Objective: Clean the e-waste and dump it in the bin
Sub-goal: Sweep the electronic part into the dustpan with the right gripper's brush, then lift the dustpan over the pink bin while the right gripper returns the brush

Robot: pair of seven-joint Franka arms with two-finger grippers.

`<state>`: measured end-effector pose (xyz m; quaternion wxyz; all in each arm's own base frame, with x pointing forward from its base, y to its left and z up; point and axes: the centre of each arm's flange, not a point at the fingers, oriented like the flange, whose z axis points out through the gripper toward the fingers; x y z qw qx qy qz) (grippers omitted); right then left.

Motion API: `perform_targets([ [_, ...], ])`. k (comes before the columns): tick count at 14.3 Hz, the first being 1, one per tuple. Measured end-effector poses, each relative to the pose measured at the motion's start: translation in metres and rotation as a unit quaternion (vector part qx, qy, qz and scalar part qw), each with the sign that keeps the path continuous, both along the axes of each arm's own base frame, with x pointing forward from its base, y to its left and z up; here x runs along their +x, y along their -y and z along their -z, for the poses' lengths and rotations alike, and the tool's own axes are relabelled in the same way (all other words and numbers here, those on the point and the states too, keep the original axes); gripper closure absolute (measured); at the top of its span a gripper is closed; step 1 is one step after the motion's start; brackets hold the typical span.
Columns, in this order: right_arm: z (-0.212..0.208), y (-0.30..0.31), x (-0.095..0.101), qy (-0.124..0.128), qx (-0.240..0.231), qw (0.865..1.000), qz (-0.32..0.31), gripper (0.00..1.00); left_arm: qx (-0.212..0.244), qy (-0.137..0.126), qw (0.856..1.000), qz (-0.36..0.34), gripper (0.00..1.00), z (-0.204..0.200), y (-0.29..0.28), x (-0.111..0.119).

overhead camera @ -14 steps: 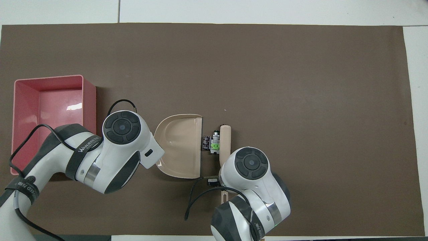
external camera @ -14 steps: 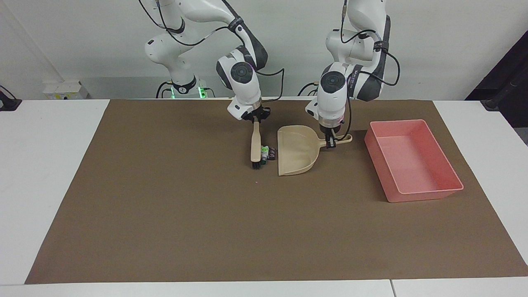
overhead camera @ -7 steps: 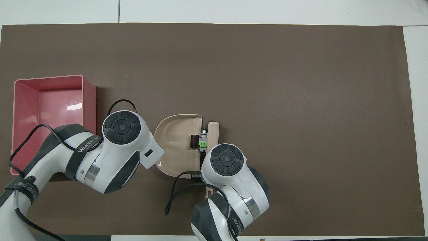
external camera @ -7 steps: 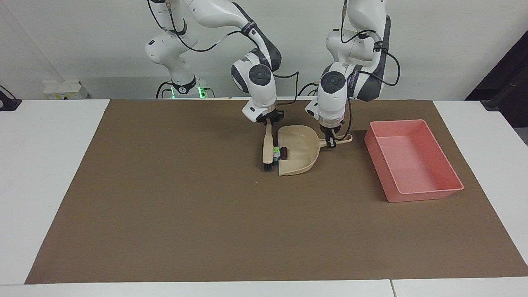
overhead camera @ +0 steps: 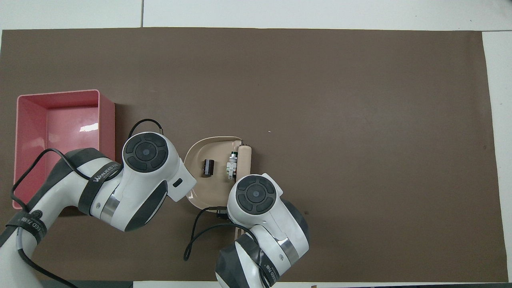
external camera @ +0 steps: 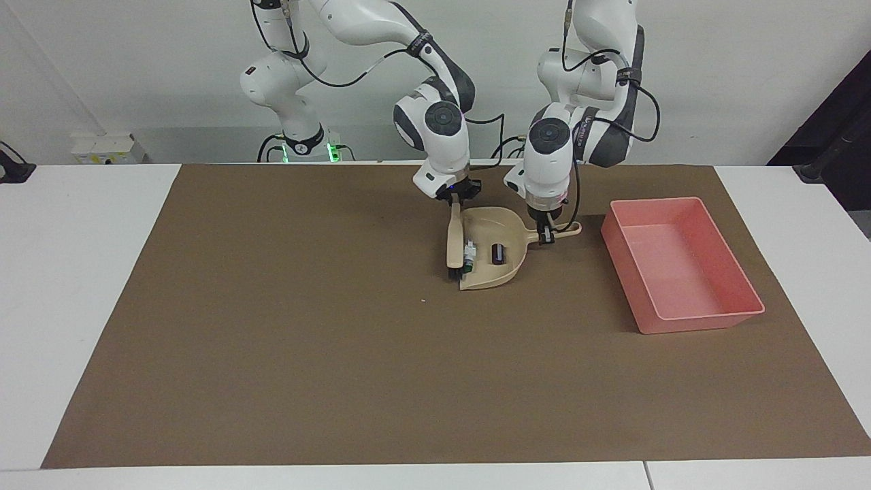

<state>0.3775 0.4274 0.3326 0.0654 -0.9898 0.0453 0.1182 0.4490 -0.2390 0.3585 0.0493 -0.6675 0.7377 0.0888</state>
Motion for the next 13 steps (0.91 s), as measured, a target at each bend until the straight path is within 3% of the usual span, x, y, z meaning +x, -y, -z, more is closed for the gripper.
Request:
perform_targets([
  [8, 0.004, -0.017, -0.004, 0.011, 0.005, 1.0, 0.023, 0.74, -0.001, 0.0, 1.0, 0.003, 0.68, 0.0, 0.0, 0.001],
  [13, -0.006, -0.009, 0.002, -0.02, -0.013, 1.0, 0.014, 0.74, -0.003, 0.0, 1.0, 0.013, 0.68, 0.0, -0.003, 0.003],
])
